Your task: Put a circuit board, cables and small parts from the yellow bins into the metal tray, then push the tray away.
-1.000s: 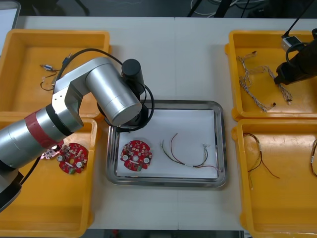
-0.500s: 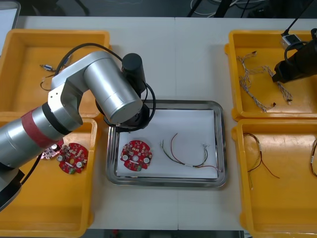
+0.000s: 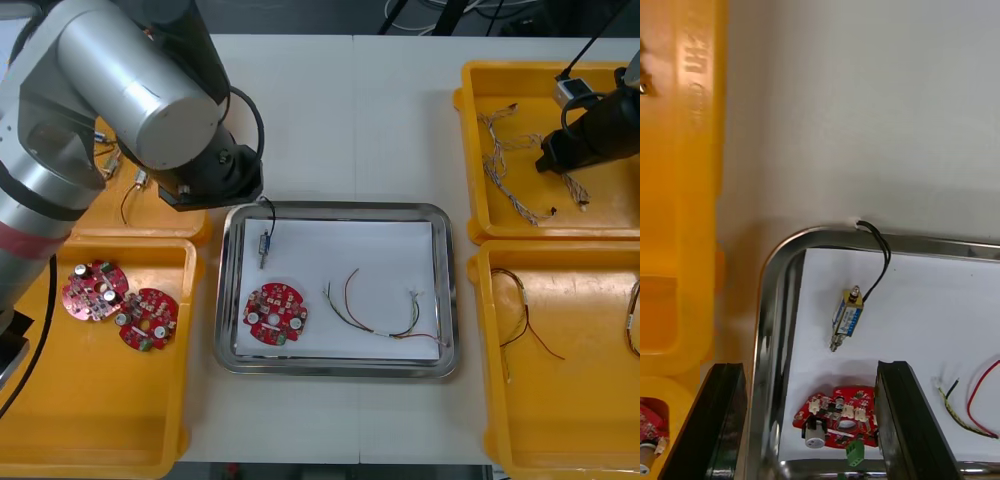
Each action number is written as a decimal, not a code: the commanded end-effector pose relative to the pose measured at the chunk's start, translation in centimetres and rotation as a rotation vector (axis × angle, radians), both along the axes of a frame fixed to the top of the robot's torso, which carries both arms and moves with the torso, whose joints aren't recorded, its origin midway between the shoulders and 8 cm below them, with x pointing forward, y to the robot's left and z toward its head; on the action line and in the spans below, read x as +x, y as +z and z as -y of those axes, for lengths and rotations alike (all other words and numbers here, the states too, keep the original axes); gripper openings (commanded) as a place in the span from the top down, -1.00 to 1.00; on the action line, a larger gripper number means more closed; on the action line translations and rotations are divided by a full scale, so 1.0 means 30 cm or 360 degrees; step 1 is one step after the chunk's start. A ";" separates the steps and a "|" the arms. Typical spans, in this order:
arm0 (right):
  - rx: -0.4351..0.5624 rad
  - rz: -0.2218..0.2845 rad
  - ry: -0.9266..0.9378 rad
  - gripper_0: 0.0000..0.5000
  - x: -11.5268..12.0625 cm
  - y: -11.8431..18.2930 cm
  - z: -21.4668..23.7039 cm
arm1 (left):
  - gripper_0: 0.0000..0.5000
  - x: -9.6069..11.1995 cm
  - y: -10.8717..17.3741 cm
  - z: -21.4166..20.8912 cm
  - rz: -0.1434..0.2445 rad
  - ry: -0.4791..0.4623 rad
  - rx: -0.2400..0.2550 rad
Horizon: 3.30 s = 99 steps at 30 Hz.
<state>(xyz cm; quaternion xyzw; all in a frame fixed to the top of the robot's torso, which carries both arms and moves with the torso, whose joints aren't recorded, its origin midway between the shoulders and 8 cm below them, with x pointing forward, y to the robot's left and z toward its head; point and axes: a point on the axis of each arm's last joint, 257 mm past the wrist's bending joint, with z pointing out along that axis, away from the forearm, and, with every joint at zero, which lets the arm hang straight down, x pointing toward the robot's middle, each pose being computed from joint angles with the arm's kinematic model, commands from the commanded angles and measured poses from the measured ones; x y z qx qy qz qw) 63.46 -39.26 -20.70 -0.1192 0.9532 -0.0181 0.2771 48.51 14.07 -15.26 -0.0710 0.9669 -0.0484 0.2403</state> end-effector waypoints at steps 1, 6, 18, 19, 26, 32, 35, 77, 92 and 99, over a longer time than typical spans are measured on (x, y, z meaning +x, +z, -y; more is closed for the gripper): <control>-0.0005 -0.0016 0.0032 -1.00 -0.014 -0.046 -0.006 | -1.00 0.045 0.153 -0.096 0.0132 -0.0062 0.0052; -0.0010 -0.0024 0.0035 0.23 -0.018 -0.062 -0.011 | -1.00 0.049 0.206 -0.211 0.0121 -0.0078 0.0120; -0.0052 -0.0039 0.0051 1.00 -0.018 -0.046 0.002 | -1.00 0.087 0.256 -0.413 0.0091 -0.0149 0.0215; -0.0059 -0.0040 0.0062 1.00 -0.016 -0.032 0.002 | -1.00 0.091 0.258 -0.430 0.0086 -0.0154 0.0223; -0.0072 -0.0068 0.0118 1.00 -0.023 0.133 0.023 | -1.00 0.124 0.261 -0.552 0.0065 -0.0192 0.0248; -0.0075 -0.0085 0.0130 1.00 -0.057 0.274 0.065 | -1.00 0.166 0.257 -0.631 0.0086 -0.0195 0.0231; -0.0069 -0.0150 0.0134 1.00 -0.110 0.323 0.090 | -1.00 0.190 0.259 -0.671 0.0114 -0.0202 0.0221; -0.0312 -0.0030 0.0998 1.00 -0.642 0.428 -0.535 | -1.00 0.385 0.007 -0.821 0.0339 -0.0347 0.0393; -0.0459 0.0056 0.1534 1.00 -0.766 0.280 -0.814 | -1.00 0.422 0.001 -0.812 0.0314 -0.0352 0.0437; -0.0525 0.0101 0.1702 1.00 -0.772 0.208 -0.924 | -1.00 0.455 -0.020 -0.818 0.0295 -0.0340 0.0456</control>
